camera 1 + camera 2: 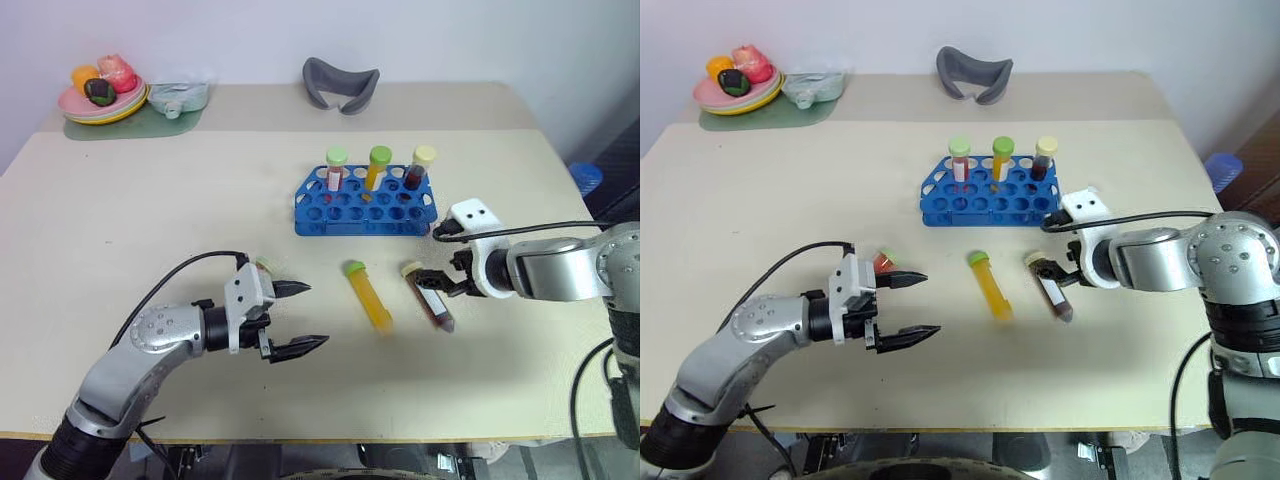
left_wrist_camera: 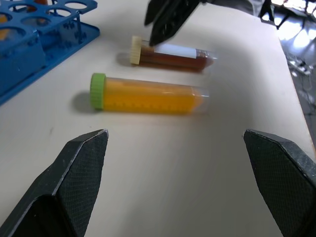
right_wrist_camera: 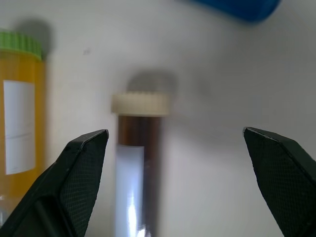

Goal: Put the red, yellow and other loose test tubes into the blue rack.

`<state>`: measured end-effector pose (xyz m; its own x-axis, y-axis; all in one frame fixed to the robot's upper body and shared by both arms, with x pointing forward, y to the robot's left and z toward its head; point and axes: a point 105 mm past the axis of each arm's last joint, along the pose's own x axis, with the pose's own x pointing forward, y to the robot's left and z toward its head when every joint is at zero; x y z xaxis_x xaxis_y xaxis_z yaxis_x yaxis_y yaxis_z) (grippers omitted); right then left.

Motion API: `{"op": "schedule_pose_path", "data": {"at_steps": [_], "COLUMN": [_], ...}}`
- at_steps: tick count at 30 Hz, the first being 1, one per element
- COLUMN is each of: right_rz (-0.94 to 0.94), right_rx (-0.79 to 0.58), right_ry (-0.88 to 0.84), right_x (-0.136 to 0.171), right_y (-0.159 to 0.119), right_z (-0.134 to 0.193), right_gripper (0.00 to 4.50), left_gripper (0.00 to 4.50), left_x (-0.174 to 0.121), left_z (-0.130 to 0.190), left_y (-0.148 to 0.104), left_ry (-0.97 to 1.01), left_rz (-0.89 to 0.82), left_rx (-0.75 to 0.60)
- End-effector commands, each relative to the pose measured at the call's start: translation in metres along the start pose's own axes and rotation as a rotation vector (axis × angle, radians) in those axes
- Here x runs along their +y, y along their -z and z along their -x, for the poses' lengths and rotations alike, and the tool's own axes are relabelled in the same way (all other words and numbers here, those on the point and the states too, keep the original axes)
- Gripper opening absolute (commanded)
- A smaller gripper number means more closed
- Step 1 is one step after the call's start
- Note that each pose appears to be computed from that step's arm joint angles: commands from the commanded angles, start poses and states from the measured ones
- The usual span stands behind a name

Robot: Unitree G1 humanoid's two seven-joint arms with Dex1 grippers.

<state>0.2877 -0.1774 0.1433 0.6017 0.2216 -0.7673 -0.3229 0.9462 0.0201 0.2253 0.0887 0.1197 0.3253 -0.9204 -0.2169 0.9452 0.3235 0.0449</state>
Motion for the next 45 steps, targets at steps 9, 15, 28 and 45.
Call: {"op": "schedule_pose_path", "data": {"at_steps": [9,15,28,45], "right_rz": [-0.066,-0.063,0.010,-0.105], "right_rx": [-0.004,-0.023,-0.297,-0.268], "right_ry": [0.092,0.095,0.006,-0.125], "right_x": [0.011,0.015,0.026,0.040], "right_y": [0.003,-0.001,-0.066,-0.049], "right_z": [-0.010,-0.010,0.037,0.020], "right_gripper": [4.50,2.16,1.73,2.50], "left_gripper": [4.47,4.50,4.50,4.50], "left_x": [-0.004,-0.001,0.008,0.030], "left_z": [0.007,0.007,0.010,0.009], "left_y": [0.006,0.006,0.003,-0.007], "left_ry": [-0.010,-0.007,-0.051,-0.064], "left_rz": [-0.057,-0.068,-0.070,-0.102], "left_rx": [-0.013,-0.020,-0.034,-0.021]}}
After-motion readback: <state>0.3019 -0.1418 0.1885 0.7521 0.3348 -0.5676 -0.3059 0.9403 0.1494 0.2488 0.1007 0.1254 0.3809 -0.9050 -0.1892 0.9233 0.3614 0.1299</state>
